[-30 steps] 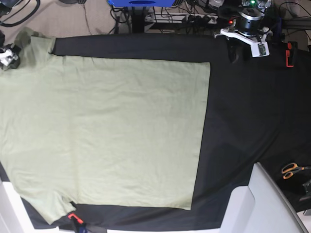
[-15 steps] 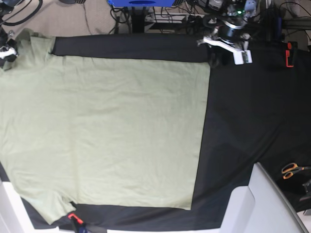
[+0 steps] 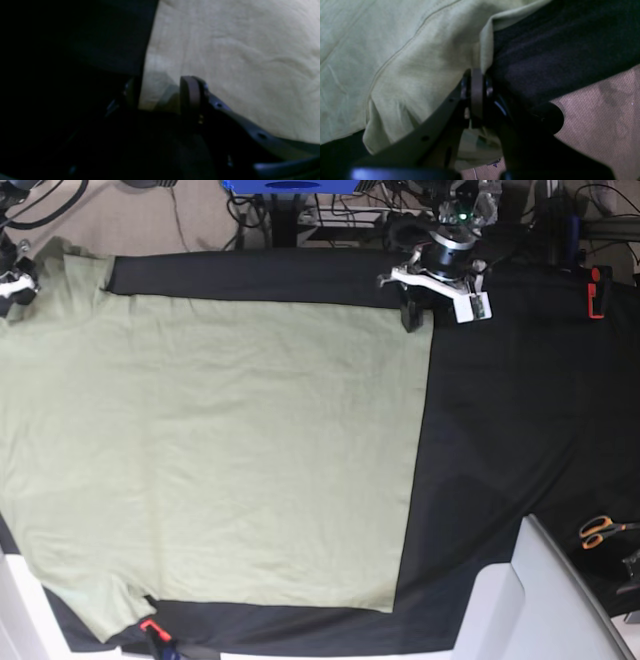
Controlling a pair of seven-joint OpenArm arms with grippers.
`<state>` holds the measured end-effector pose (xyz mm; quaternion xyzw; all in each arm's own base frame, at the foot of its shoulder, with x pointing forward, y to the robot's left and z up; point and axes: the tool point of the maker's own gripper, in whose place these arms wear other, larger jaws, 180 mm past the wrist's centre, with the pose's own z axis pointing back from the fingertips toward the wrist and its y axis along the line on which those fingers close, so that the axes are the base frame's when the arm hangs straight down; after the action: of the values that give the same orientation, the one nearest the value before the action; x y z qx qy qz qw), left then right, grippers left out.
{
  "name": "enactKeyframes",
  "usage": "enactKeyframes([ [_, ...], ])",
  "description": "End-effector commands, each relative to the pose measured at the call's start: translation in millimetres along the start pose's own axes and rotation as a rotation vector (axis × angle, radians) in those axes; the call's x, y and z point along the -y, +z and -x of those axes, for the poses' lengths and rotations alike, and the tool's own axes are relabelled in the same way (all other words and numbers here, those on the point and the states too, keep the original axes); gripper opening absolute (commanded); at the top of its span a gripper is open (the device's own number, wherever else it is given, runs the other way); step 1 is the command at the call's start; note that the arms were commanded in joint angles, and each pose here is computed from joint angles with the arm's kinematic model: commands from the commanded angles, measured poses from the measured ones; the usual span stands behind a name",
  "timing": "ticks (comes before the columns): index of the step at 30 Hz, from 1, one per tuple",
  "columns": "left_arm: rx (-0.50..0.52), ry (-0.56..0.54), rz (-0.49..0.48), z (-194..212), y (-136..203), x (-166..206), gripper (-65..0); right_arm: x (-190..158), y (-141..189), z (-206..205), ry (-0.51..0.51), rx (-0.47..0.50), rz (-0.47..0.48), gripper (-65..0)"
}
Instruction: Fold the T-shirt properly
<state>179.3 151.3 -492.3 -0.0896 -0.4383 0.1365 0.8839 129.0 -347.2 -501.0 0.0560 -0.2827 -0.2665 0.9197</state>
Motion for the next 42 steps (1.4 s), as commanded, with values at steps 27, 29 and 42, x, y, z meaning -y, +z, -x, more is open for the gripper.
enactKeyframes([
  [27, 0.011, 0.049, 0.111, -40.7, 13.9, 55.4, -65.0, 1.2, 41.8, -47.1, 0.213, -0.034, 0.102, -64.7],
  [29, 0.008, 0.05, 0.129, -52.2, 15.4, 62.9, -65.0, -1.9, 47.4, -57.5, 0.24, -0.031, 0.116, -64.7],
  [42, 0.013, 0.069, 0.144, -104.3, -3.9, 75.7, -65.0, -49.3, 38.9, -115.9, 0.41, 0.004, 0.068, -64.7],
])
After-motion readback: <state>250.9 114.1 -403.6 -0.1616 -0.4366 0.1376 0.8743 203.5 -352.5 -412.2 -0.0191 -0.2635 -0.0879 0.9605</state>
